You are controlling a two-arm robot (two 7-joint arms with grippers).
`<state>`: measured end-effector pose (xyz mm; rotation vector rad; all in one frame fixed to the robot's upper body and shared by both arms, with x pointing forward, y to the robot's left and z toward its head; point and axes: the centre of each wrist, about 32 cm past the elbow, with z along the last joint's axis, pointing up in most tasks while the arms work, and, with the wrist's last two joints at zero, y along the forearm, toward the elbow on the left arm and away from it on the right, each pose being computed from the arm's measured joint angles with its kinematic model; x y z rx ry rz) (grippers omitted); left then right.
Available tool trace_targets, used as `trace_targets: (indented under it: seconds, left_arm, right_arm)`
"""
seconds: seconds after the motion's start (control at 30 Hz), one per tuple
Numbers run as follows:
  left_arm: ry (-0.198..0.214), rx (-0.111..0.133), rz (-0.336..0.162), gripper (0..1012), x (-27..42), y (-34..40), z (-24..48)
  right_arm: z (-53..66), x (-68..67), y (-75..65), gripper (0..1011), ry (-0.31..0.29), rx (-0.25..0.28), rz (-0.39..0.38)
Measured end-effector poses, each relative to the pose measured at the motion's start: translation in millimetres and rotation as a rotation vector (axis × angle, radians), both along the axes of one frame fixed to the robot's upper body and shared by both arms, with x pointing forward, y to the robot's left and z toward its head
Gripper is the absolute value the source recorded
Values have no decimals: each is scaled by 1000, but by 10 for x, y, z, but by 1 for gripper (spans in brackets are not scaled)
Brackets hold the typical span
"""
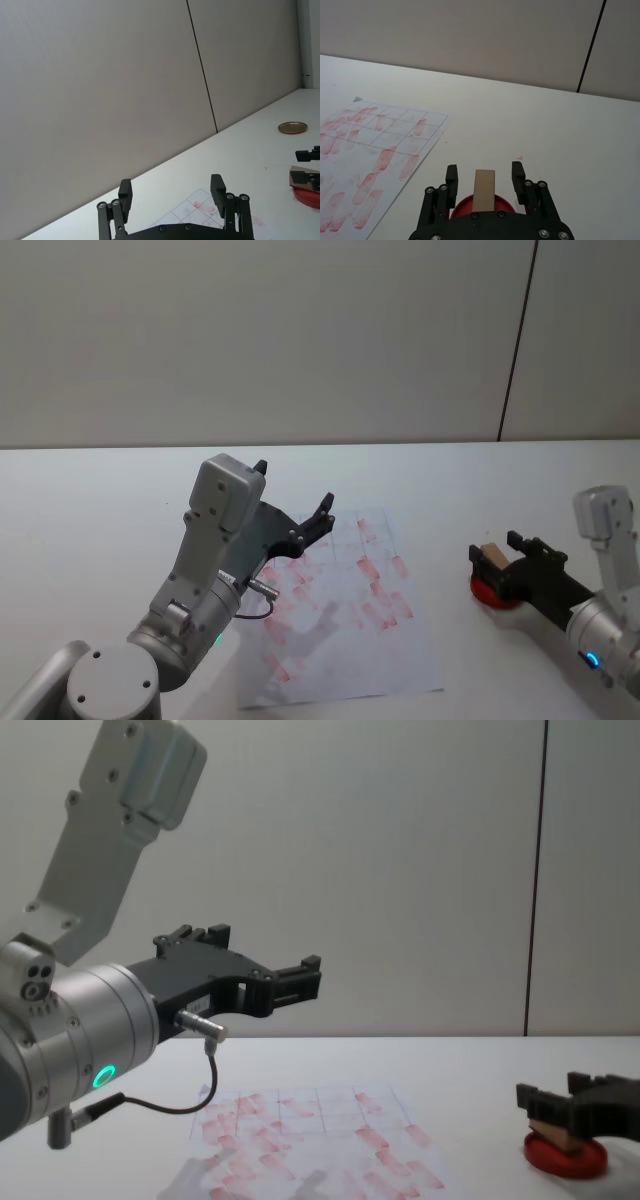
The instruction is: Use the one hand to pick up the stamp and affix it onto the A4 paper.
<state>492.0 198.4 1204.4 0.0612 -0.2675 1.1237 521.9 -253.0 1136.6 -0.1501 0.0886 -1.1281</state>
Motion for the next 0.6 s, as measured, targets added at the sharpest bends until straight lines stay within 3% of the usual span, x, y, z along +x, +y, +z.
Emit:
trace_targets:
  seconds: [0.43, 0.6]
  left_arm:
    - [0, 0, 0, 993, 0, 0, 0]
    - [0, 0, 0, 993, 0, 0, 0]
  right_arm:
    - [245, -8, 7, 983, -96, 9, -17]
    - [344, -24, 11, 1001, -131, 12, -26]
